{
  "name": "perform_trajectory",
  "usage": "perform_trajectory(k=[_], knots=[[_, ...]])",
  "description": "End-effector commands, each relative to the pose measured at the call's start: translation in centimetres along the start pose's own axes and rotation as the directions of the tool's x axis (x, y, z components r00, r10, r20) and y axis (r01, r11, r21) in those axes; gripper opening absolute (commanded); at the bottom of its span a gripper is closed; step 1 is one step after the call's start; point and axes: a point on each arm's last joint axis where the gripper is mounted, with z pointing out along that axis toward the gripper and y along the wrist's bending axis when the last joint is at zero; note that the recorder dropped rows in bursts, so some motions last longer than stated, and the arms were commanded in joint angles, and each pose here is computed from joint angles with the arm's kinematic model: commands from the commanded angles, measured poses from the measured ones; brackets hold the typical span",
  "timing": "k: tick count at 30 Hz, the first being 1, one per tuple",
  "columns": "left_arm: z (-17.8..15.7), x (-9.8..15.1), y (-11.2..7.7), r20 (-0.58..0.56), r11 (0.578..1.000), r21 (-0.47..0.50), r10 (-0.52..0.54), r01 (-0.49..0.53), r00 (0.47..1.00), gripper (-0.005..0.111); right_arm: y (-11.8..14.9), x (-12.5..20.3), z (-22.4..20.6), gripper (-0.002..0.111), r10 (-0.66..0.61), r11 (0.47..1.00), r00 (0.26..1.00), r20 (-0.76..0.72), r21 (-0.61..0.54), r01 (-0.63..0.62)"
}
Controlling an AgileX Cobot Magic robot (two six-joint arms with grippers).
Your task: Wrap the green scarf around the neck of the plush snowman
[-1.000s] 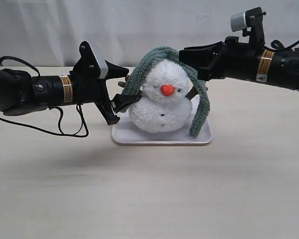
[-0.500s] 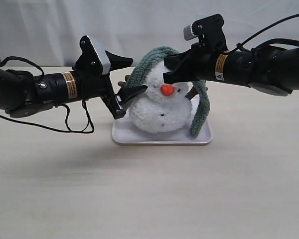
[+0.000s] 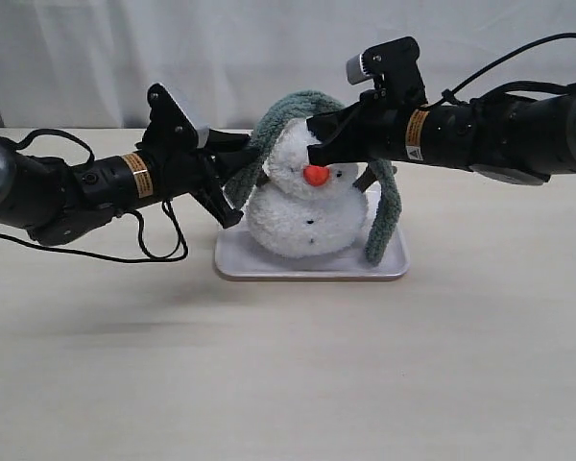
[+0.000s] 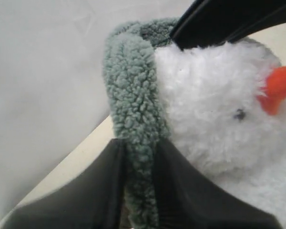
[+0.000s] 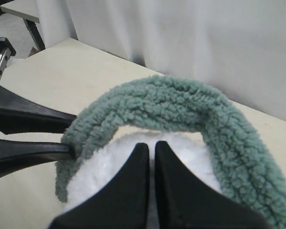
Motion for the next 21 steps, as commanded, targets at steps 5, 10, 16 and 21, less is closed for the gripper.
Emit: perform_trajectory(k=[5,10,16,21], knots=[[-0.3,-1.7,0.5,0.012,0.997,0.005,-0.078,0.078,0.997,0.0,0.0,0.7,0.2,0.004,-0.016,1.0,0.999,-0.036,0.005,0.017],[-1.0,-4.2,2.1,-0.014,0.992,-0.071,-0.104,0.103,0.994,0.0,0.1,0.8,0.2,0.004,-0.013,1.0,0.999,-0.048,-0.007,0.013],[0.4,-4.8,2.2,-0.232,0.992,-0.087,-0.106,0.087,0.967,0.0,0.6,0.8,0.1,0.004,-0.02,0.998,0.999,-0.045,-0.063,0.017],[1.6,-5.5,1.0,-0.398,0.993,-0.12,-0.068,0.022,0.915,0.0,0.6,0.8,0.1,0.004,-0.029,0.997,0.998,-0.05,-0.069,0.026]])
